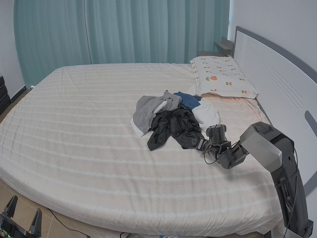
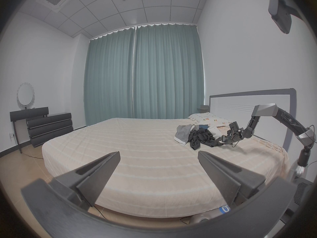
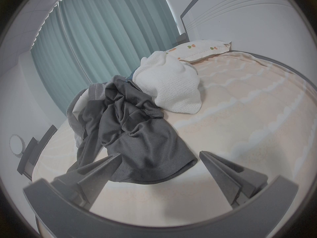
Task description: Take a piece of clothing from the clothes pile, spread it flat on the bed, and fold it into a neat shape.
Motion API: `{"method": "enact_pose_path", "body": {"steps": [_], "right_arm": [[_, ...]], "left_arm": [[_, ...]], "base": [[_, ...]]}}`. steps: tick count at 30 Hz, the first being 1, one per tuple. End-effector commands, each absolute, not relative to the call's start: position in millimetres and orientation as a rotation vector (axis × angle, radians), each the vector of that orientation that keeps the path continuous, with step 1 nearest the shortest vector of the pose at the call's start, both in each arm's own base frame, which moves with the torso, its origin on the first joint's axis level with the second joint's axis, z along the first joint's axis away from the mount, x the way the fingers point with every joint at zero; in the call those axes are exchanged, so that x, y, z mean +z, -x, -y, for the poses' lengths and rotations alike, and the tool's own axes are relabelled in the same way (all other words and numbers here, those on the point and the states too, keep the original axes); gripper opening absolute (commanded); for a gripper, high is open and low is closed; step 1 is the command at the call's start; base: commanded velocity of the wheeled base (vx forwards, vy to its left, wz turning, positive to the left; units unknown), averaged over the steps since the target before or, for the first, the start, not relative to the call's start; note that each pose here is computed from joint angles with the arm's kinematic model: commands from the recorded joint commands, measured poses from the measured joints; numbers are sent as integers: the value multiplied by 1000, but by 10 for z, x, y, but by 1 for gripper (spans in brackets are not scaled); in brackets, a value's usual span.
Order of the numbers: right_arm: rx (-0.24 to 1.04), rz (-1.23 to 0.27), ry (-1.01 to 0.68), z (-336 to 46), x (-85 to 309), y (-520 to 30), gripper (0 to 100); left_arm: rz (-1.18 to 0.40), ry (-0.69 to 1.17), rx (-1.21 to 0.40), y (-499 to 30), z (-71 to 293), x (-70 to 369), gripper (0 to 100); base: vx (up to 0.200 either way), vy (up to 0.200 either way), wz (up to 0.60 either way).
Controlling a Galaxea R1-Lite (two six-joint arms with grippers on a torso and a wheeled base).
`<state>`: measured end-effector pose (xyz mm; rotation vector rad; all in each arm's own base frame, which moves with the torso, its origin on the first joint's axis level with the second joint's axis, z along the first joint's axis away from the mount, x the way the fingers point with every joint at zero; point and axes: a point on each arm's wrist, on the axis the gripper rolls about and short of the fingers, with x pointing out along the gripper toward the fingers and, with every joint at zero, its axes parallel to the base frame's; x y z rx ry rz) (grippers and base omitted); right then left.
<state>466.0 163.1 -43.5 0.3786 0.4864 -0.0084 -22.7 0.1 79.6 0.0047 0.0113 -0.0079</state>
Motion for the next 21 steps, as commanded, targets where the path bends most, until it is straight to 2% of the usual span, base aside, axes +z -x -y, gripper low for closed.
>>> {"method": "enact_pose_path", "body": {"steps": [1,11,12,21], "right_arm": [[-5,-494,-372,-1678,-531,-4661,100],[10,-473,-368,-1797,-621,-4722,100],[10,-473,-367,-1797,-627,-4722,0],[13,-461,-366,-1774,-599,-4704,0]], "left_arm": [[-23,-5,-8,219,-1,751,100],[-21,-5,-8,219,-1,753,100],[-21,-5,-8,219,-1,753,100],[-21,-5,-8,219,-1,753,100]], "base": [[0,0,0],[0,0,0],[0,0,0],[0,0,0]]}}
